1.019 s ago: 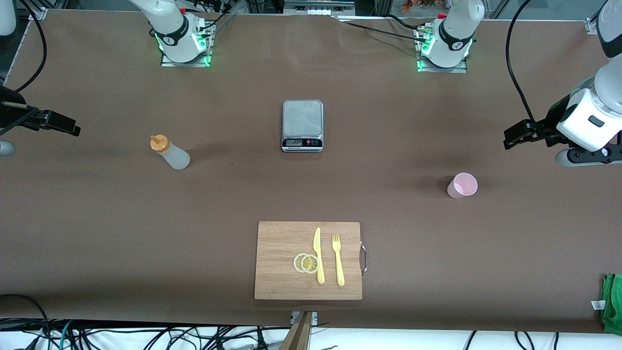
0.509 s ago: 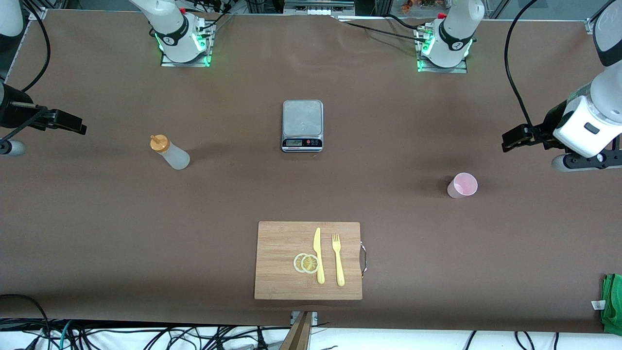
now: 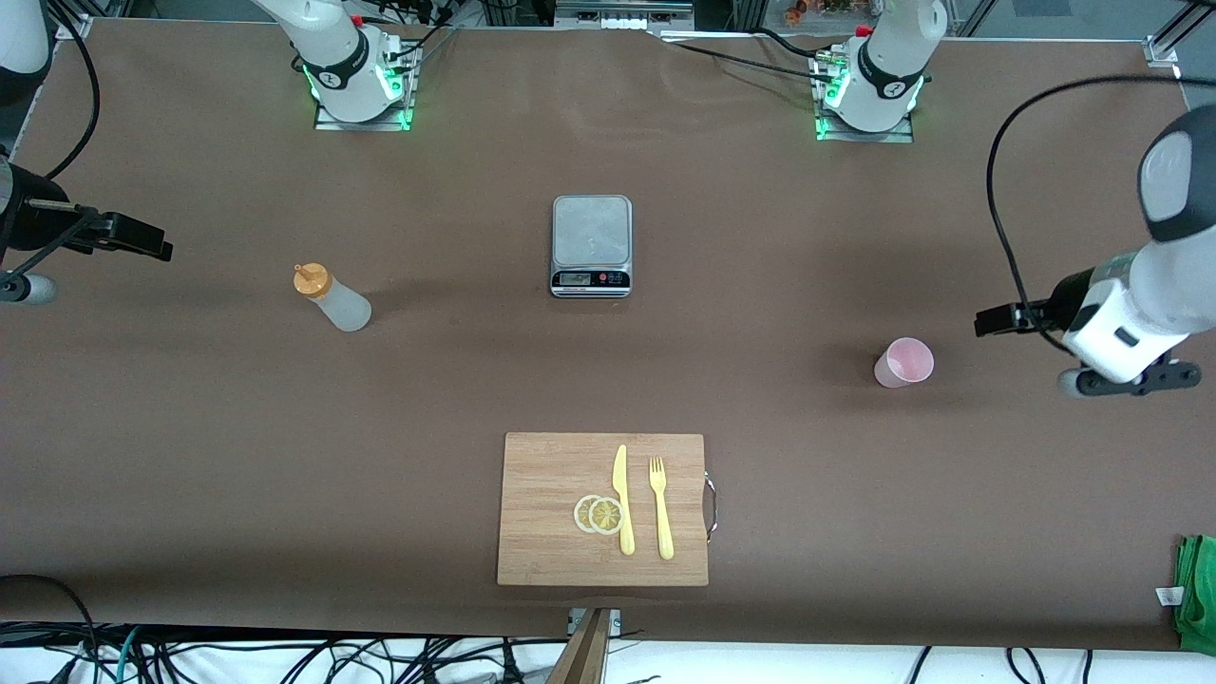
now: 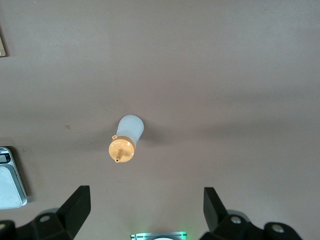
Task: Add sauce to pink cup with both arms
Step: 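Reach the left gripper to the pink cup and grasp it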
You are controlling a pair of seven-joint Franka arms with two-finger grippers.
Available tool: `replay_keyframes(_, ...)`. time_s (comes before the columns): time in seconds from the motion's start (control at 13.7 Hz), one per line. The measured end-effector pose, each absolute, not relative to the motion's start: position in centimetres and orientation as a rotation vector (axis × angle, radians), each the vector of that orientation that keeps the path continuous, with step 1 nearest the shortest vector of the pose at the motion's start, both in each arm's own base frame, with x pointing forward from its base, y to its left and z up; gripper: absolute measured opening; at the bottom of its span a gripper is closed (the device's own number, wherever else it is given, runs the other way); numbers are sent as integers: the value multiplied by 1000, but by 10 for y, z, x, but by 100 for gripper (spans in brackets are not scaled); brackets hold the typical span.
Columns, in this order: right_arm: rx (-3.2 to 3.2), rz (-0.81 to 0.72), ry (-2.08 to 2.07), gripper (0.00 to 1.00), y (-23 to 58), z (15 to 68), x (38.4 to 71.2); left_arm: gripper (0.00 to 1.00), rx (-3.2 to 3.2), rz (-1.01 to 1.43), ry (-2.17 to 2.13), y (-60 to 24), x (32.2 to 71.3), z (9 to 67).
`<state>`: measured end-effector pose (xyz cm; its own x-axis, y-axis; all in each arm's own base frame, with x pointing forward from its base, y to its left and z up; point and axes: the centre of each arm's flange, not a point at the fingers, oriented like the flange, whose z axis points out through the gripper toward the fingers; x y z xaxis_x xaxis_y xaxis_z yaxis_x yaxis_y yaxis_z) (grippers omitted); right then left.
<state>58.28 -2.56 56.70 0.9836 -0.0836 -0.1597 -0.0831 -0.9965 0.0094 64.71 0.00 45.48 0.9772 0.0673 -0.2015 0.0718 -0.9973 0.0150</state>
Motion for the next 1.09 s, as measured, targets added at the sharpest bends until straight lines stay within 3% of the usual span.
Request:
replay_keyframes(0.36, 3126, -252, -131, 100, -26, 567, 583, 100, 3105, -344, 52, 3, 656, 362)
replay_keyframes(1.09, 3126, -254, -130, 100, -25, 567, 583, 100, 3120, -286, 13, 18, 599, 259)
